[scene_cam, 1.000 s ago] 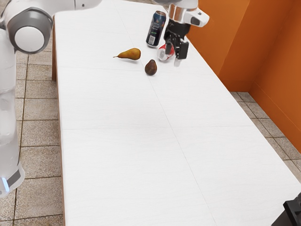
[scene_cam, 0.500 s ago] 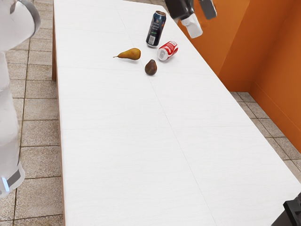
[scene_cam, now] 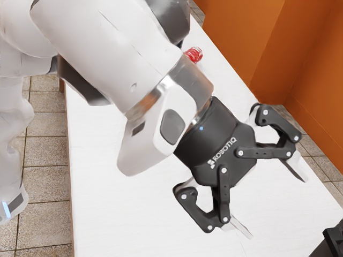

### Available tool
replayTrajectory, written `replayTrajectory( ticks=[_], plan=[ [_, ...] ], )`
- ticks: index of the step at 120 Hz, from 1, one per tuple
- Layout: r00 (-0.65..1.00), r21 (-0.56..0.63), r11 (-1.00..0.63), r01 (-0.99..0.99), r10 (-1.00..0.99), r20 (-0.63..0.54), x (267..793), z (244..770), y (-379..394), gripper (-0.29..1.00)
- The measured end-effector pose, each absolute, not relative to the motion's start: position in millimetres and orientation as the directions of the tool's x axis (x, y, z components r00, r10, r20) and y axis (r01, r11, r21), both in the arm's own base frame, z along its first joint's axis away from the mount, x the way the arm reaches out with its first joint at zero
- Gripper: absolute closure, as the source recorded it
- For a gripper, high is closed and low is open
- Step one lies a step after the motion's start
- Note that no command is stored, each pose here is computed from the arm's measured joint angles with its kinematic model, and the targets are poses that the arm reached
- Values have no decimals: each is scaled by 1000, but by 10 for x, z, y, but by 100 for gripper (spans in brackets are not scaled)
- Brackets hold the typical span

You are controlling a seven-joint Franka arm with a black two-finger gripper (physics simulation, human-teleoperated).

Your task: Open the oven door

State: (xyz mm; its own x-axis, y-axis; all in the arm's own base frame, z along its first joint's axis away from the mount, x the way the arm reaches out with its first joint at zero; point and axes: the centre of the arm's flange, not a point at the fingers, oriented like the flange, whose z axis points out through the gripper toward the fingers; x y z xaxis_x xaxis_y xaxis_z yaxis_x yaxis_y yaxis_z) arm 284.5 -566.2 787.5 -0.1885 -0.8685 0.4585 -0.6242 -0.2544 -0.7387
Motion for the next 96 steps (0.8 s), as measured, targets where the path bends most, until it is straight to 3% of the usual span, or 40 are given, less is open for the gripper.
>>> replayTrajectory(
  ticks=[30, 54, 70, 96],
  plan=[
    [-331, -834, -31, -550, -909, 253, 2289, 7309, -6064, 0],
    [-403, -823, 61, -565, -890, 211, 1946, 7217, -6225, 0],
    [-375, -793, 63, -605, -902, 215, 2190, 6991, -6537, 0],
    [-269, -711, -32, -703, -913, 307, 3237, 6775, -6634, 0]
  ],
)
